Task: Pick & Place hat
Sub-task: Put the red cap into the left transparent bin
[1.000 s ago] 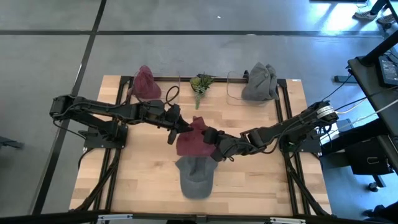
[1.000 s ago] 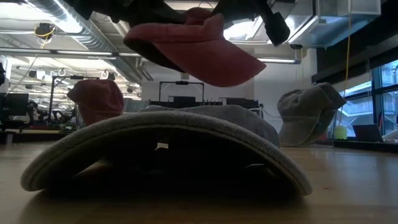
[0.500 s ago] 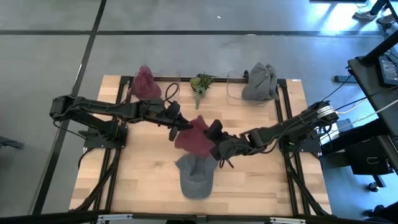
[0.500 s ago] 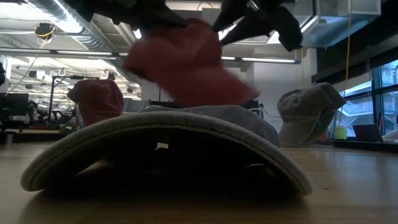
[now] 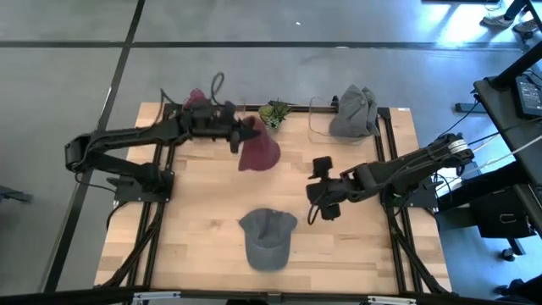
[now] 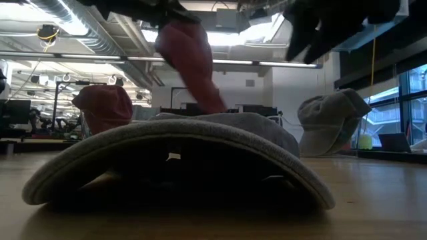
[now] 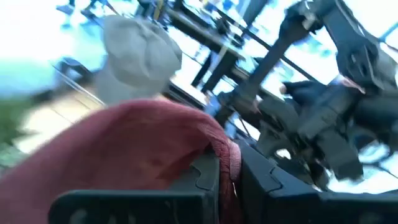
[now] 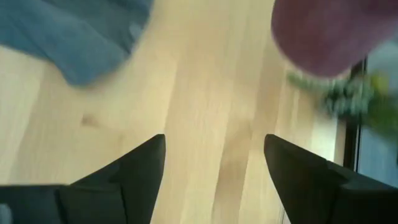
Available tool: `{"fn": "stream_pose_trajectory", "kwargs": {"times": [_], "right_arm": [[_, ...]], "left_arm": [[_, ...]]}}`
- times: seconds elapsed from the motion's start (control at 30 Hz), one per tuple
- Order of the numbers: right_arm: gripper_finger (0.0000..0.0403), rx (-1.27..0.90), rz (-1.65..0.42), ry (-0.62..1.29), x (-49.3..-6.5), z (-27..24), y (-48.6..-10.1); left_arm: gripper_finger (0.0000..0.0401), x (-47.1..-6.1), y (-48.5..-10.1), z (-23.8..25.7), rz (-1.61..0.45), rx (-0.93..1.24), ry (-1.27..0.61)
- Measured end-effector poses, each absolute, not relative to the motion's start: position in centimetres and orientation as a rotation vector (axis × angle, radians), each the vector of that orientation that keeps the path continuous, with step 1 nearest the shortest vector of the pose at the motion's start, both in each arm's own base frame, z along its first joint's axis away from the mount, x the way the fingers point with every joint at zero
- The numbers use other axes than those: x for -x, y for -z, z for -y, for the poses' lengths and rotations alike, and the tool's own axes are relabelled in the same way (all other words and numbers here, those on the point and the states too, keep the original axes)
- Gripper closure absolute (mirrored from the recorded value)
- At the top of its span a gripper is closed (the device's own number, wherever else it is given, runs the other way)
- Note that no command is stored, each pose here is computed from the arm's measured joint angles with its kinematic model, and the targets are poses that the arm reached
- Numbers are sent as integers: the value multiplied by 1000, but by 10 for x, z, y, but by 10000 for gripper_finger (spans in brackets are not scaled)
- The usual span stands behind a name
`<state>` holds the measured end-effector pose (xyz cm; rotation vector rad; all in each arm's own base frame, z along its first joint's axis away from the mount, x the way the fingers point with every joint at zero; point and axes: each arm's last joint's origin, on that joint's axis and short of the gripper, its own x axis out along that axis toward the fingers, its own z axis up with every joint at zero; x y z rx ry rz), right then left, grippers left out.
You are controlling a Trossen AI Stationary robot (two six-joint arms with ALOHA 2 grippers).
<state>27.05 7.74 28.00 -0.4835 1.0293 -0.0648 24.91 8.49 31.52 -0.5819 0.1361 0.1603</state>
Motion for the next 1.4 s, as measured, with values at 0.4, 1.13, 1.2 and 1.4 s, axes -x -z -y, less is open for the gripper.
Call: {"fn": "stream_pose_trajectory", "kwargs": {"times": [0.4, 1.13, 1.2, 1.4], "right_arm": [[131, 427, -1118, 191, -251, -66, -264], [131, 167, -753, 219, -195, -14, -252], [131, 156, -762, 238, -194, -10, -247], [131, 138, -774, 271, -193, -4, -232]], "left_arm": [[377, -204, -365, -142, -186, 418, -404], [377, -150, -358, -187, -314, 419, -509], [377, -148, -364, -188, -300, 403, -498], [377, -143, -372, -190, -273, 406, -445]]}}
